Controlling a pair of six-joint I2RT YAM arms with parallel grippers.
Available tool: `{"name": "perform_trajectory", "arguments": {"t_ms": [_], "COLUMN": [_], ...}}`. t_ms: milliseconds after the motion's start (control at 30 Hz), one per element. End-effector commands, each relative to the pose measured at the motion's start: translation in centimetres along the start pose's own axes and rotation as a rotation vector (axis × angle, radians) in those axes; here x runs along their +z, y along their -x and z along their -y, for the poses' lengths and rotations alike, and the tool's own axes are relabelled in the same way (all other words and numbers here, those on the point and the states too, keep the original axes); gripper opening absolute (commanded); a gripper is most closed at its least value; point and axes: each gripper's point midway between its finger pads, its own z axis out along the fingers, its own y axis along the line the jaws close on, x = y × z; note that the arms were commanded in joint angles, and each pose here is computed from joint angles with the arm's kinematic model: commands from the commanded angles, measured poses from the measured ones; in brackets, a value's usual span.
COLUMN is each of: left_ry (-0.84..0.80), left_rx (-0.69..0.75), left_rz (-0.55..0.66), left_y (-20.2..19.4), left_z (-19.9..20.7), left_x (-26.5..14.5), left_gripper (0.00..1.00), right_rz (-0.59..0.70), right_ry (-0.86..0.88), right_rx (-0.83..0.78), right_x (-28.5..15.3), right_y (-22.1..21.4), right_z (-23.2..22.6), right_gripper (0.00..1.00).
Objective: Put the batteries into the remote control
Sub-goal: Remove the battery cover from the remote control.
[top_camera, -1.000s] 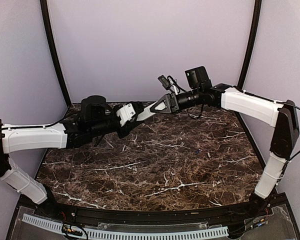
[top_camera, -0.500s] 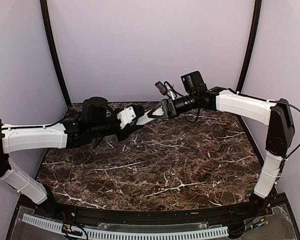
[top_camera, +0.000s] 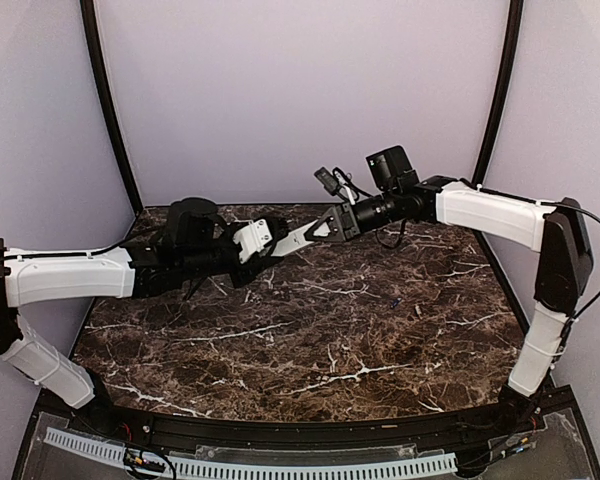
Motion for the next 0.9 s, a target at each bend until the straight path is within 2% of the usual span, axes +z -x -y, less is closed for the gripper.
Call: {"name": "perform_trajectory", "arguments": {"t_ms": [0, 133, 333, 567, 733, 867], "left_ry": [0.026, 0.027, 0.027, 0.017, 0.009, 0.002], "left_rx": [0.008, 0.014, 0.013, 0.025, 0.022, 0.019], "left_rz": [0.080, 0.070, 0.048, 0.015, 0.010, 0.011], "left_y": [2.3, 2.1, 1.5, 0.9, 0.7, 0.7], "left_z": [-0.8, -0.7, -0.7, -0.4, -0.3, -0.2], "left_x": [-1.5, -1.4, -1.1, -0.7, -0.6, -0.5], "left_gripper": [0.00, 0.00, 0.00, 0.00, 0.00, 0.00], "right_rz": [-0.010, -0.001, -0.005, -0.036, -0.031, -0.028], "right_ry": [-0.095, -0.110, -0.028, -0.072, -0.068, -0.070], "right_rx": [0.016, 0.012, -0.021, -0.026, -0.031, -0.011], "right_x": [-1.6, -2.3, -2.8, -4.5, -5.1, -4.9], "right_y": [-0.9, -0.7, 0.0, 0.5, 0.7, 0.5], "right_z": [2.2, 2.3, 0.0, -0.7, -1.6, -1.3], "right_gripper": [0.30, 0.30, 0.38, 0.44, 0.46, 0.43]}}
